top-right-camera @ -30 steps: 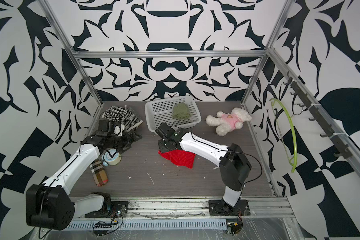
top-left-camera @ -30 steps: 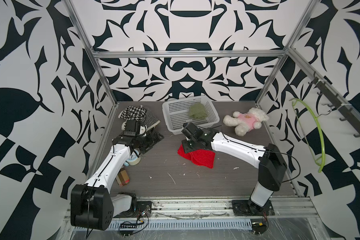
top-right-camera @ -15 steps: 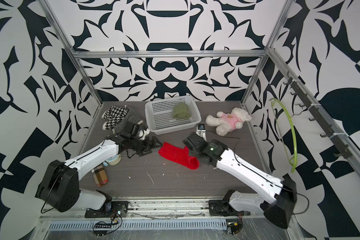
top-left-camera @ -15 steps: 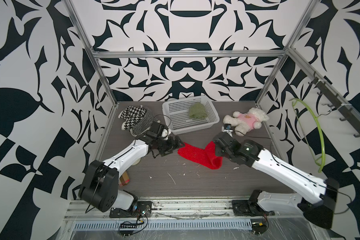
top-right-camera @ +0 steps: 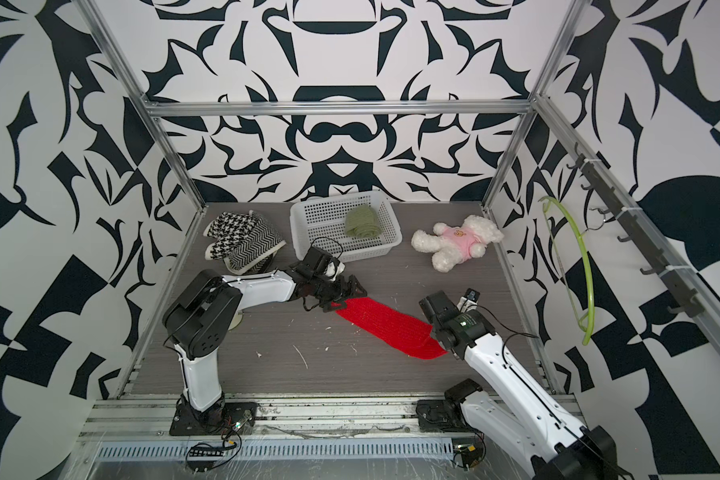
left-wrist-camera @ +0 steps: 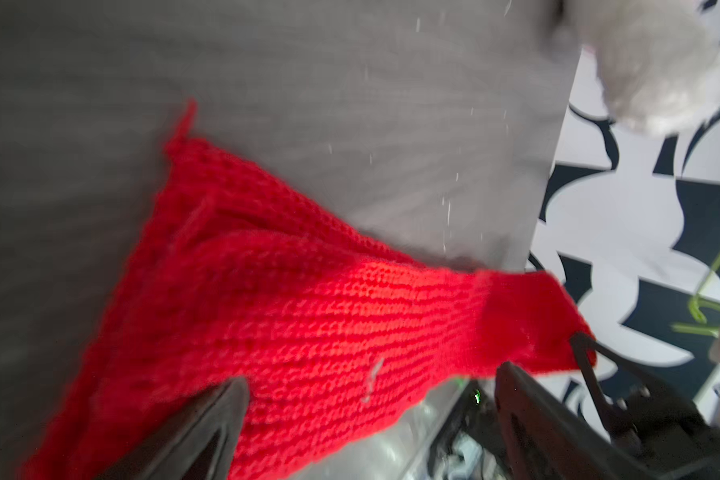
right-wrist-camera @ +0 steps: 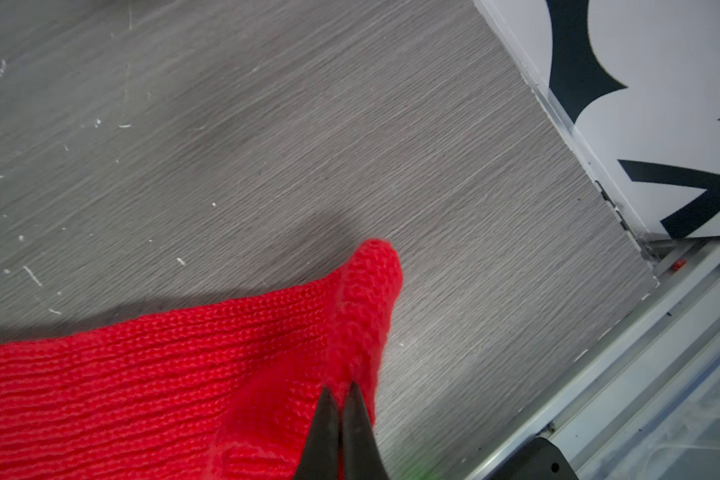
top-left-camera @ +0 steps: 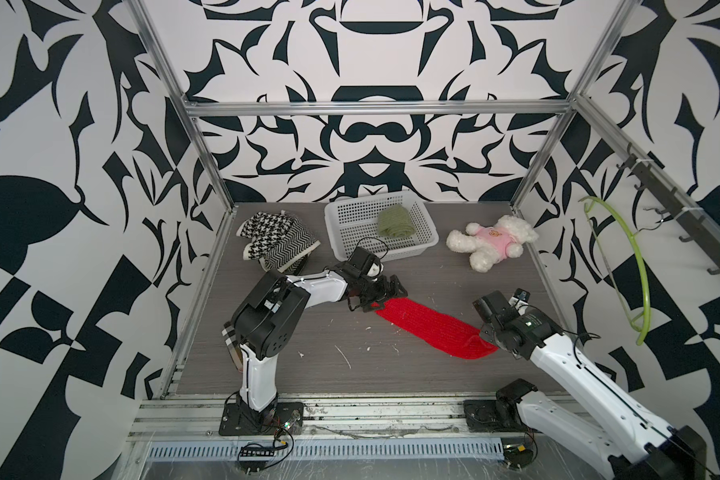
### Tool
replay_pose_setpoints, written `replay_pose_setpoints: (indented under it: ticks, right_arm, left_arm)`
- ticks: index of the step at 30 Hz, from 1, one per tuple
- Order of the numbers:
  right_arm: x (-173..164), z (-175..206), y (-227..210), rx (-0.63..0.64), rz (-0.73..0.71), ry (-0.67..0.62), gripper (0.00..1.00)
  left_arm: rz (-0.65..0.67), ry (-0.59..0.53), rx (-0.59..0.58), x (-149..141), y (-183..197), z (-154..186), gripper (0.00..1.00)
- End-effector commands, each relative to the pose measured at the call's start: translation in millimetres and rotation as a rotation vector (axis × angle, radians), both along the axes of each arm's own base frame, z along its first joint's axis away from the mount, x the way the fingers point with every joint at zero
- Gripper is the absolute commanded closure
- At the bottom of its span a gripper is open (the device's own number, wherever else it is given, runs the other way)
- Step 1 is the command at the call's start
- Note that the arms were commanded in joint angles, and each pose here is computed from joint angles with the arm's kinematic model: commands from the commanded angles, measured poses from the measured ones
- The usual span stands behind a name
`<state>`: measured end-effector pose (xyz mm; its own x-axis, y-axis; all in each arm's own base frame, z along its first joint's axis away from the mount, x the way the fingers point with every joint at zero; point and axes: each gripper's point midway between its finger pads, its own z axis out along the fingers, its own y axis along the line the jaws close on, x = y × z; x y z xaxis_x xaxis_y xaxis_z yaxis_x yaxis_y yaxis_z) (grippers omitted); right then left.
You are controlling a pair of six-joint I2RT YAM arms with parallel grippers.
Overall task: Roll up the scarf and place it into the basket
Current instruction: Flatten out the scarf at the center of the board.
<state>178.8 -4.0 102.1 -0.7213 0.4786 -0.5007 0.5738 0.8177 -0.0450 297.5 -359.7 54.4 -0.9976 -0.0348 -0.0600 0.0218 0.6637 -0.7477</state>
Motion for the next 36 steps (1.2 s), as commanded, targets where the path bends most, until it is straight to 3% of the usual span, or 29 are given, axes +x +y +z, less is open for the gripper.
replay_pose_setpoints:
  ticks: [1,7,10,11,13,15,18,20,23,29,32,36]
  right_arm:
    - [9.8,3.5,4.5,0.022,-0.002,-0.04,1.0]
    - [52.6,-0.8,67.0,0.25,0.227,-0.133,1.0]
    - [62.2,-0.9,76.5,0.258,0.259,-0.109,1.0]
    - [60.3,-2.5,72.9,0.243,0.236,-0.087,0.97]
    - [56.7,-2.0,59.6,0.185,0.181,-0.064,0.7]
    - [54.2,4.7,51.5,0.146,0.158,-0.066,0.59]
    - [61.9,21.2,56.3,0.153,0.188,-0.11,0.53]
    - [70.1,27.8,73.1,0.191,0.258,-0.125,0.55]
    - [82.0,19.5,120.9,0.317,0.407,-0.105,0.69]
    - [90.3,-10.5,210.5,0.433,0.645,-0.012,0.83]
    - [84.9,-42.7,221.2,0.446,0.635,0.083,0.85]
    - [61.3,-78.7,186.4,0.337,0.495,0.242,0.86]
  left_arm:
    - [0.122,0.018,0.185,-2.2,41.5,-39.6,0.01]
    - [0.374,0.058,0.424,-23.8,141.8,-59.5,0.01]
    - [0.442,0.036,0.491,-37.7,175.3,-48.1,0.01]
    - [0.453,0.032,0.512,-42.6,182.7,-42.1,0.01]
    - [0.485,-0.001,0.527,-48.2,195.3,-23.7,0.01]
    - [0.513,-0.04,0.521,-50.9,203.6,-5.8,0.01]
    - [0.549,-0.119,0.466,-48.6,208.2,27.0,0.01]
    - [0.54,-0.168,0.425,-43.5,203.5,42.9,0.01]
    - [0.469,-0.187,0.355,-36.3,183.0,54.6,0.01]
    - [0.365,-0.11,0.273,-30.6,148.6,28.4,0.01]
    - [0.367,-0.104,0.293,-27.3,149.2,15.4,0.01]
    - [0.372,-0.079,0.371,-32.4,162.3,2.3,0.01]
